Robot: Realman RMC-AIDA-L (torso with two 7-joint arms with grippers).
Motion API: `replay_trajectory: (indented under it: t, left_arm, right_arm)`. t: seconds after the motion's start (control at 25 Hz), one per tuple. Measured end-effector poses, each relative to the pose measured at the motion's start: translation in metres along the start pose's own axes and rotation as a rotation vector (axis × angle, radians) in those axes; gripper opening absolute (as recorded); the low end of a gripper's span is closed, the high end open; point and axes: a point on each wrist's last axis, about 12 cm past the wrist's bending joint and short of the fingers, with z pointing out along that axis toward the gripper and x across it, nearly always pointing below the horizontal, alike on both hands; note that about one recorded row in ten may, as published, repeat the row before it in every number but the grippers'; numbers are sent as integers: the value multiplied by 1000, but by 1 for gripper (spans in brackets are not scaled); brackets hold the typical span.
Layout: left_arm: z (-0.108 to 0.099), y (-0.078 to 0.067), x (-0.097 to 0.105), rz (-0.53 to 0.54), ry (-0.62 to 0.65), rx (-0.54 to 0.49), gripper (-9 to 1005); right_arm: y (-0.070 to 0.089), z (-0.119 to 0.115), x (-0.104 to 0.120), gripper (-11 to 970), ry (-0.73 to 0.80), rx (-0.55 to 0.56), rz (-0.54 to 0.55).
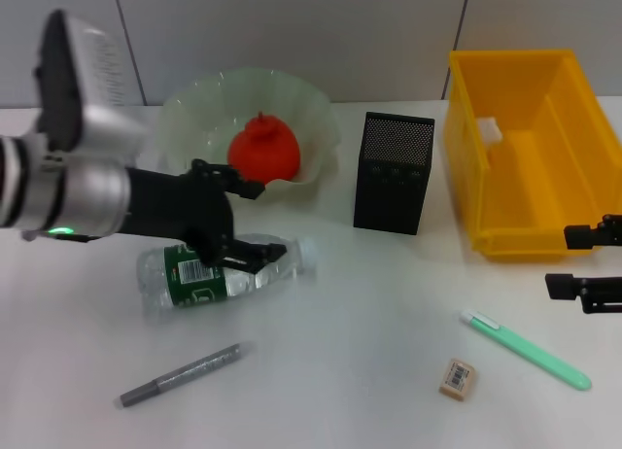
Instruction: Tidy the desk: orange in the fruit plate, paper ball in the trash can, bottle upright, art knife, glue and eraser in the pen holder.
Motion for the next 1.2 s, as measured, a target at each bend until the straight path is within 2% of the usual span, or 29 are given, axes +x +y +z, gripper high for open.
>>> replay_trajectory:
  t: [0.16,0.36,0.76,1.2]
  left_arm:
    - [22,-6,-13,52,86,-16,711]
    - [40,-14,-19,87,148,-20,707]
    - [65,-15,-11,54,197,-6,700]
    - [87,-17,-15,89,215,-42,691]
  right_arm:
    - [3,1,2,747,7,-32,-9]
    - [6,3,8,747,5,-63,-41]
    - [3,12,10,747,-6,-90,-55]
    - [0,18,12,747,-14,-101,-49]
